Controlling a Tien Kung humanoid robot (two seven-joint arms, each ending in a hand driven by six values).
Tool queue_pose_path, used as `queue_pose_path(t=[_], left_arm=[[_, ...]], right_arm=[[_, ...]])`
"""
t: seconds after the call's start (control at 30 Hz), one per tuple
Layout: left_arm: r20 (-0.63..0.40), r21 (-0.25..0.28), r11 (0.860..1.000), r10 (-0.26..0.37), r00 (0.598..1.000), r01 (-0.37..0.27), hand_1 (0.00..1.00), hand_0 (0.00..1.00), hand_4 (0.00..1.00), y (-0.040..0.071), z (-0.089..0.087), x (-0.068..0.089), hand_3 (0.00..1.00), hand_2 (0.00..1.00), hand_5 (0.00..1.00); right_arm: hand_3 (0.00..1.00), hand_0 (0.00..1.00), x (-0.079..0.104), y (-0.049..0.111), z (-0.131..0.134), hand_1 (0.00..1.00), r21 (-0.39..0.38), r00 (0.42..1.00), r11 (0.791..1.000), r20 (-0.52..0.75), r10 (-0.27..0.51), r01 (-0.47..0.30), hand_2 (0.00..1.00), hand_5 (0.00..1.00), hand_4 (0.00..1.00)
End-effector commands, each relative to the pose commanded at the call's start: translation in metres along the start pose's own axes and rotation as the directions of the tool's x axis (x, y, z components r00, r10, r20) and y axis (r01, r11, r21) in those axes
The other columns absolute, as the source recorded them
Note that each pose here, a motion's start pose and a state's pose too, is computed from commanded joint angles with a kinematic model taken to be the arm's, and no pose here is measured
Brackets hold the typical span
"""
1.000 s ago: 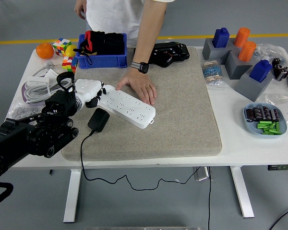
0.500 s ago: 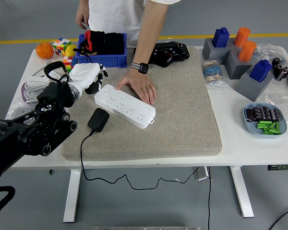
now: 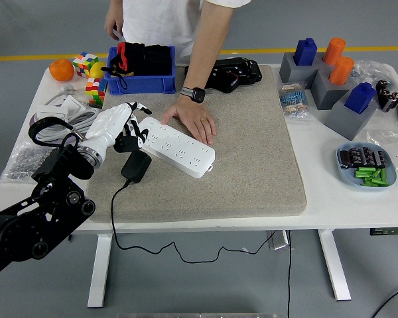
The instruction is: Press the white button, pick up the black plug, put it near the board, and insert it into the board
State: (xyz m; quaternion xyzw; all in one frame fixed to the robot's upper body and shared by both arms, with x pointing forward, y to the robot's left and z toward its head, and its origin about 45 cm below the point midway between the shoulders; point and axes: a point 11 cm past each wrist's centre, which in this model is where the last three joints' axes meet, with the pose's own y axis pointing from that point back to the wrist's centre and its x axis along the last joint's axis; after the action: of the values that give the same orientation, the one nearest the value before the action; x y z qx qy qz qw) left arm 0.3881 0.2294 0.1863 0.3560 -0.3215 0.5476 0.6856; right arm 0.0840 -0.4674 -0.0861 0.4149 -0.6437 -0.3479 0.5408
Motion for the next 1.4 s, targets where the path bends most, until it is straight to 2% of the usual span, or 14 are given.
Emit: queue_pose_path(t=[0.17,0.2,0.43,0.77,0.8,0.97,1.0,1.17,1.2,1.37,1.4], left_arm=[[-0.005,0.031,0.999,0.015,1.0,-0.015,0.809,0.695,0.998,0.018,-0.01,-0.01,0.838,0.84,0.491],[-0.003,0.034,0.999,0.017,1.0,-0.017,0.819,0.709,0.998,0.019,-0.011,-0.01,0.848,0.849,0.518],[0.027,0.062,0.998,0.03,0.999,-0.031,0.815,0.694,0.998,0.03,-0.023,-0.017,0.84,0.84,0.524],[0.122,0.126,0.991,0.031,0.992,-0.046,0.812,0.69,0.998,0.031,-0.035,-0.027,0.838,0.836,0.523],[0.138,0.133,0.99,0.029,0.99,-0.047,0.706,0.452,0.998,0.03,-0.036,-0.028,0.82,0.736,0.362],[0.182,0.153,0.988,0.007,0.983,-0.035,0.706,0.452,0.998,0.028,-0.038,-0.033,0.82,0.736,0.362],[0.185,0.158,0.987,-0.003,0.983,-0.027,0.646,0.369,0.998,0.027,-0.039,-0.035,0.806,0.673,0.318],[0.188,0.16,0.987,-0.021,0.982,-0.009,0.646,0.369,0.998,0.026,-0.038,-0.043,0.806,0.673,0.318],[0.188,0.16,0.987,-0.022,0.982,-0.008,0.617,0.343,0.982,0.026,-0.038,-0.044,0.797,0.657,0.323],[0.18,0.146,0.989,-0.008,0.984,-0.019,0.617,0.343,0.982,0.023,-0.034,-0.046,0.797,0.657,0.323],[0.179,0.145,0.989,-0.007,0.984,-0.019,0.591,0.317,0.947,0.022,-0.034,-0.047,0.785,0.639,0.289]], right_arm=[[0.641,0.826,0.002,0.0,0.0,0.656,0.001,1.0,1.0,0.006,0.003,-0.003,0.658,0.504,0.762],[0.641,0.827,0.002,0.0,0.0,0.656,0.001,1.0,1.0,0.006,0.003,-0.003,0.658,0.503,0.762],[0.64,0.827,0.004,0.0,0.001,0.656,0.004,1.0,1.0,0.004,0.004,-0.004,0.658,0.504,0.762],[0.64,0.825,0.004,0.0,0.001,0.656,0.006,1.0,1.0,-0.007,0.002,-0.002,0.658,0.503,0.762],[0.639,0.826,0.004,0.0,0.001,0.656,0.007,1.0,1.0,-0.007,0.002,-0.002,0.657,0.502,0.762],[0.639,0.826,0.004,0.0,0.001,0.656,0.007,1.0,1.0,-0.007,0.003,-0.003,0.657,0.502,0.762],[0.638,0.826,0.004,0.0,0.001,0.656,0.007,1.0,1.0,-0.007,0.003,-0.003,0.657,0.501,0.762],[0.638,0.826,0.005,0.0,0.002,0.656,0.006,1.0,1.0,-0.008,0.004,-0.004,0.657,0.501,0.762],[0.636,0.826,0.005,0.0,0.002,0.656,0.006,1.0,1.0,-0.008,0.004,-0.004,0.657,0.501,0.762],[0.636,0.826,0.004,0.0,0.003,0.656,0.005,1.0,1.0,-0.009,0.002,-0.002,0.657,0.501,0.762],[0.636,0.827,0.003,0.0,0.003,0.656,0.004,1.0,1.0,-0.01,0.002,-0.002,0.657,0.501,0.763]])
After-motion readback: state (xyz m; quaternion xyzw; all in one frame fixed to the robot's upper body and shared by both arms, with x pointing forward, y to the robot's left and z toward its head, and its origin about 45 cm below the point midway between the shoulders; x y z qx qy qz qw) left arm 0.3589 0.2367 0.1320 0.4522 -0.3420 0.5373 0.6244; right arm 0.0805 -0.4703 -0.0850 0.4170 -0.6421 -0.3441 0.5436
